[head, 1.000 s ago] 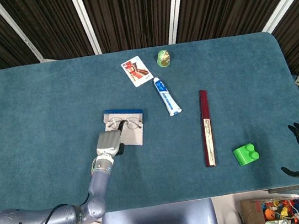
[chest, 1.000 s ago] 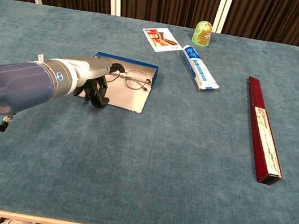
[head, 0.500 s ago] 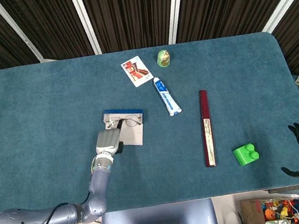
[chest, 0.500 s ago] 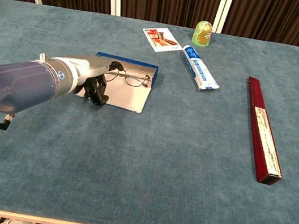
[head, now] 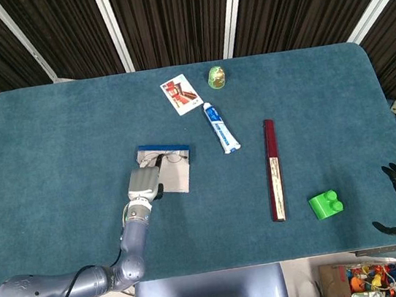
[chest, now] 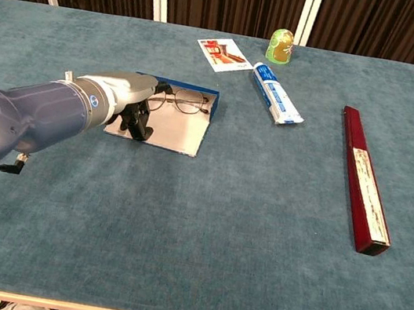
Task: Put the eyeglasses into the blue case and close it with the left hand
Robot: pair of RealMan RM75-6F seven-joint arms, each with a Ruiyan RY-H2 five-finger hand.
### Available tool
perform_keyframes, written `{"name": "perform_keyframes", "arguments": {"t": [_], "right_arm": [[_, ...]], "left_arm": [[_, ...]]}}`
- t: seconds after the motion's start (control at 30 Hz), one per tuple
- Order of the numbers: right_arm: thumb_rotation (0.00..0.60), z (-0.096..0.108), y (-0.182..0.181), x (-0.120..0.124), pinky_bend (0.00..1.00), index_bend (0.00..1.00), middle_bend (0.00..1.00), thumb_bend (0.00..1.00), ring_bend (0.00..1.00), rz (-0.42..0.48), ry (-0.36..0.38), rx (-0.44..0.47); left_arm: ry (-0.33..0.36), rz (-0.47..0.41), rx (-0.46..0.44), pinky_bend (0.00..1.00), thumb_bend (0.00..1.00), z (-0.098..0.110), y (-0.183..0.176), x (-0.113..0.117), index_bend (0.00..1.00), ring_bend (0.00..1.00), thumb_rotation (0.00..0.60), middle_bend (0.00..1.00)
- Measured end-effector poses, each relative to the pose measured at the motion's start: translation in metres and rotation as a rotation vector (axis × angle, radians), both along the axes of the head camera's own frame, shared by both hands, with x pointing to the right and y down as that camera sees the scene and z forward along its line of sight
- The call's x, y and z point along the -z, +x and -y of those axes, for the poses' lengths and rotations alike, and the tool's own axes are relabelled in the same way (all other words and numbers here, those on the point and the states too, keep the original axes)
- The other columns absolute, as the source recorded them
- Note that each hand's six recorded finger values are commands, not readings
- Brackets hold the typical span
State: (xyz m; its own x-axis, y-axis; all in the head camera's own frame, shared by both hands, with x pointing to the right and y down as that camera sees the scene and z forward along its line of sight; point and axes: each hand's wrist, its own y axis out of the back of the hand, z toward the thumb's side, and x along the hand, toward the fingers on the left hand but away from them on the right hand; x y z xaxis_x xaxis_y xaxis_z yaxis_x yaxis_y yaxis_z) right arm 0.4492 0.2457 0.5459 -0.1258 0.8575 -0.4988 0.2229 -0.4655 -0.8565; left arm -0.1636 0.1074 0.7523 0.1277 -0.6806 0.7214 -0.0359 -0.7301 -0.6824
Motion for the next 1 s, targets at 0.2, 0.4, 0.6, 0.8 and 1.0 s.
{"name": "perform_keyframes", "arguments": {"t": [0.2, 0.4, 0.6, 0.8, 1.0], "right_arm": [[0.600, 0.000, 0.000, 0.000, 0.17, 0.00, 0.00, 0.11, 0.00, 0.001, -0.001, -0.001], [0.600, 0.000, 0.000, 0.000, 0.17, 0.00, 0.00, 0.11, 0.00, 0.001, -0.002, -0.001], [0.600, 0.000, 0.000, 0.000, 0.17, 0.00, 0.00, 0.11, 0.00, 0.002, -0.002, -0.002], [0.600, 0.000, 0.000, 0.000, 0.17, 0.00, 0.00, 0.11, 0.00, 0.002, -0.002, -0.002], [0.600, 0.000, 0.000, 0.000, 0.17, 0.00, 0.00, 0.11, 0.00, 0.004, -0.001, -0.003]], "left_arm": [[0.006, 0.016, -0.002, 0.75, 0.48, 0.003, 0.001, -0.001, 0.00, 0.64, 0.600, 0.63], [0.017, 0.029, -0.004, 0.75, 0.48, 0.005, 0.002, -0.001, 0.00, 0.64, 0.600, 0.63], [0.033, 0.041, -0.018, 0.75, 0.48, 0.007, 0.005, 0.001, 0.00, 0.64, 0.600, 0.63], [0.033, 0.037, -0.036, 0.75, 0.48, 0.003, 0.008, 0.003, 0.00, 0.64, 0.600, 0.62], [0.046, 0.015, -0.070, 0.61, 0.38, -0.004, 0.011, 0.016, 0.08, 0.51, 0.600, 0.54]]}}
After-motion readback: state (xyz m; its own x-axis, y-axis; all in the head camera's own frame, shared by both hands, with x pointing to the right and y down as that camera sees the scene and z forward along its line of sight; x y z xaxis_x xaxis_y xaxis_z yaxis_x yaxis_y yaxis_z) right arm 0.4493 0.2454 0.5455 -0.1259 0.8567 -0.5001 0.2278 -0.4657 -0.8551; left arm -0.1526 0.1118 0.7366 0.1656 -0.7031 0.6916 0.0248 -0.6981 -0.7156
